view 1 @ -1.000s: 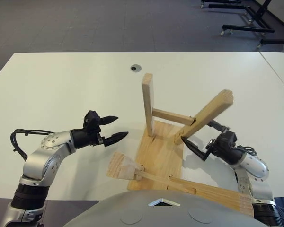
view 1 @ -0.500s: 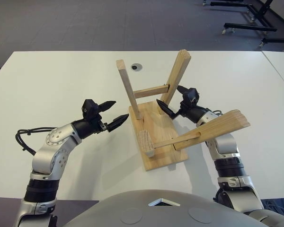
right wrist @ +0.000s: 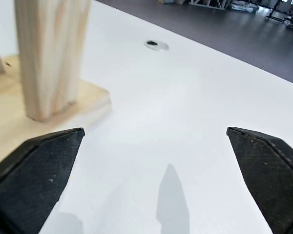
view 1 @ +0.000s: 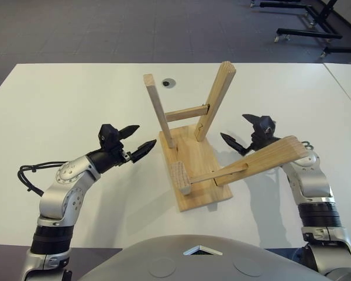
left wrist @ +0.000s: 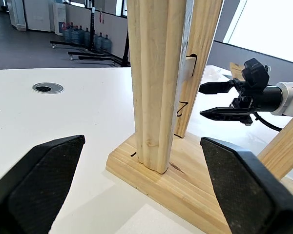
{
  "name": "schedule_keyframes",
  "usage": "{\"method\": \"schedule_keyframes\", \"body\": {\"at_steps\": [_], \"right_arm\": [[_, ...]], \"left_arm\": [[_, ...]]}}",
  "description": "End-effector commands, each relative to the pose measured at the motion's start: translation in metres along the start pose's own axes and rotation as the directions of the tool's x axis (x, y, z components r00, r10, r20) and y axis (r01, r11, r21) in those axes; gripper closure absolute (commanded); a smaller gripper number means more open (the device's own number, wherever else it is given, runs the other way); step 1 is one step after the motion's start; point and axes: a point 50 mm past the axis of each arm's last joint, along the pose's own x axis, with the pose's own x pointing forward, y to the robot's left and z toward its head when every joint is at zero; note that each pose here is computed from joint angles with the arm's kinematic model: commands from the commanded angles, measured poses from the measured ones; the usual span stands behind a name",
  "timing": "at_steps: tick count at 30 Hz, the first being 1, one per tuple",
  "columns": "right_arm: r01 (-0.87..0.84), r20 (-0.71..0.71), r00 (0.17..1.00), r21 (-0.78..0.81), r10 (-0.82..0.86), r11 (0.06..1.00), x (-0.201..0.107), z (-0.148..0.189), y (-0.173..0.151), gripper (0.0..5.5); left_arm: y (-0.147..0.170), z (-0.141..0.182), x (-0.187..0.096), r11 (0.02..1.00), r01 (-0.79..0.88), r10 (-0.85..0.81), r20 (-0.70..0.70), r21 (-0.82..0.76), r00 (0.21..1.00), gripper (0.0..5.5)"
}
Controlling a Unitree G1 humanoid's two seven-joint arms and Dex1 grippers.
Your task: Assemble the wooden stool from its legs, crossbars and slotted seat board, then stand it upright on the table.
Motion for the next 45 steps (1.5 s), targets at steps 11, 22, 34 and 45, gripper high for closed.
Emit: {"method": "schedule_keyframes", "body": {"at_steps": [11, 22, 34, 45], "right_arm": [[-0.424, -0.205, 0.886, 0.01, 0.417, 0.906, -0.037, -0.029, 0.05, 0.13], [-0.469, -0.152, 0.871, 0.03, 0.468, 0.883, -0.016, -0.02, 0.076, 0.13], [-0.453, 0.149, 0.889, 0.159, 0.432, 0.877, -0.083, 0.013, 0.005, 0.13], [-0.604, 0.405, 0.754, 0.117, 0.518, 0.788, -0.082, 0.066, 0.02, 0.13]], "left_arm": [[0.003, -0.032, -0.038, 0.994, -0.012, 0.052, -0.361, 0.112, 0.931, 1.15], [0.008, -0.026, -0.036, 0.993, 0.003, 0.039, -0.351, 0.119, 0.936, 1.15], [0.012, 0.053, -0.093, 0.995, 0.097, -0.097, 0.015, 0.014, 0.995, 1.15], [-0.013, 0.069, -0.077, 0.966, 0.257, -0.255, 0.088, -0.013, 0.963, 1.15]]}}
